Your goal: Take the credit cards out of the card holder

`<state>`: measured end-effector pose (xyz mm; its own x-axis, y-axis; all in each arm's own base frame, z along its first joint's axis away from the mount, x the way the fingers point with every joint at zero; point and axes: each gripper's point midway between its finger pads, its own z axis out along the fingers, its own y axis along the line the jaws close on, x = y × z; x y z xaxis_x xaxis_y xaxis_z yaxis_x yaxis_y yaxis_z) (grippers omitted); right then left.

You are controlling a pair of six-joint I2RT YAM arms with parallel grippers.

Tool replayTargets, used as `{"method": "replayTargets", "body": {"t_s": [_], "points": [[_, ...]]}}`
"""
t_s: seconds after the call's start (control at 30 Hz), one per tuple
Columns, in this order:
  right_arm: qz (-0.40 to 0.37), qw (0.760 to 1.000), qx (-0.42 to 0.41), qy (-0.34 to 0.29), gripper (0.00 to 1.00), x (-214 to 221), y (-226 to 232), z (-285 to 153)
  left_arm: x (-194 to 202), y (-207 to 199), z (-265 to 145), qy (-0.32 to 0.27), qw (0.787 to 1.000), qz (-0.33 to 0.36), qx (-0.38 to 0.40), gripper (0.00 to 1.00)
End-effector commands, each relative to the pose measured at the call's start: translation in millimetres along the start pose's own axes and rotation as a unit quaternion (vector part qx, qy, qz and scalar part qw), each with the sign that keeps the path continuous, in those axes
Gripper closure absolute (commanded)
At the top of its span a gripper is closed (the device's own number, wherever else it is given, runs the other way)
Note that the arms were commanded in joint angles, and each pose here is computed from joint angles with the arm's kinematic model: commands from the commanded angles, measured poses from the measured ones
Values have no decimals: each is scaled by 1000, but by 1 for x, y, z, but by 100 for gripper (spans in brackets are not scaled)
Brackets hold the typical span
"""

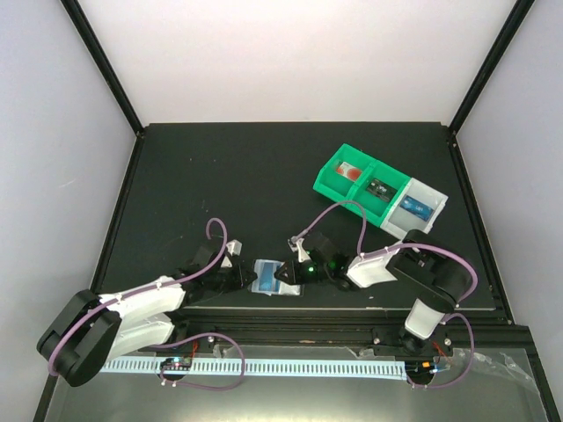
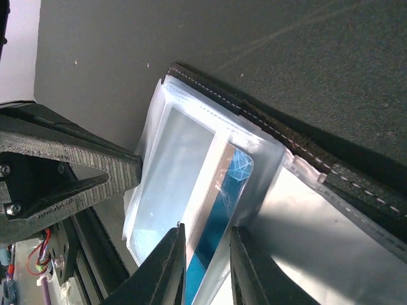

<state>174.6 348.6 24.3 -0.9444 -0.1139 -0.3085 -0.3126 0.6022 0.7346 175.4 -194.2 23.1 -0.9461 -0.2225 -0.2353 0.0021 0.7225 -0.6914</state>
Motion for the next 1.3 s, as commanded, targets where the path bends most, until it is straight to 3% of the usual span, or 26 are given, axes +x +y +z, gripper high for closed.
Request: {"method": "replayTargets", "body": {"t_s": [0.0, 0.23, 0.5, 0.77, 0.83, 0.93, 1.0, 1.27], "points": [[18, 1000, -14, -17, 78, -7, 2, -1, 10, 20, 2, 14, 999, -23, -35, 97], [16, 998, -44, -32, 82, -25, 1, -1, 7, 25, 0, 6, 998, -33, -55, 96], [8, 997, -57, -43, 99, -42, -8, -3, 8, 34, -1, -2, 996, -52, -69, 97], [-8, 998, -36, -43, 99, -38, -10, -17, 2, 28, -12, -33, 996, -62, -57, 92], [-13, 999, -38, -33, 97, -33, -9, -18, -4, 20, -18, -45, 996, -56, -44, 88], [-10, 999, -33, -19, 82, -27, -12, -17, -10, 3, -25, -55, 997, -43, -17, 82], [-6, 999, -33, -17, 77, -25, -14, -17, -12, -11, -27, -57, 998, -33, 15, 79], [11, 999, -29, -15, 75, -19, -20, -15, -10, -31, -24, -39, 997, -23, 65, 79]]}}
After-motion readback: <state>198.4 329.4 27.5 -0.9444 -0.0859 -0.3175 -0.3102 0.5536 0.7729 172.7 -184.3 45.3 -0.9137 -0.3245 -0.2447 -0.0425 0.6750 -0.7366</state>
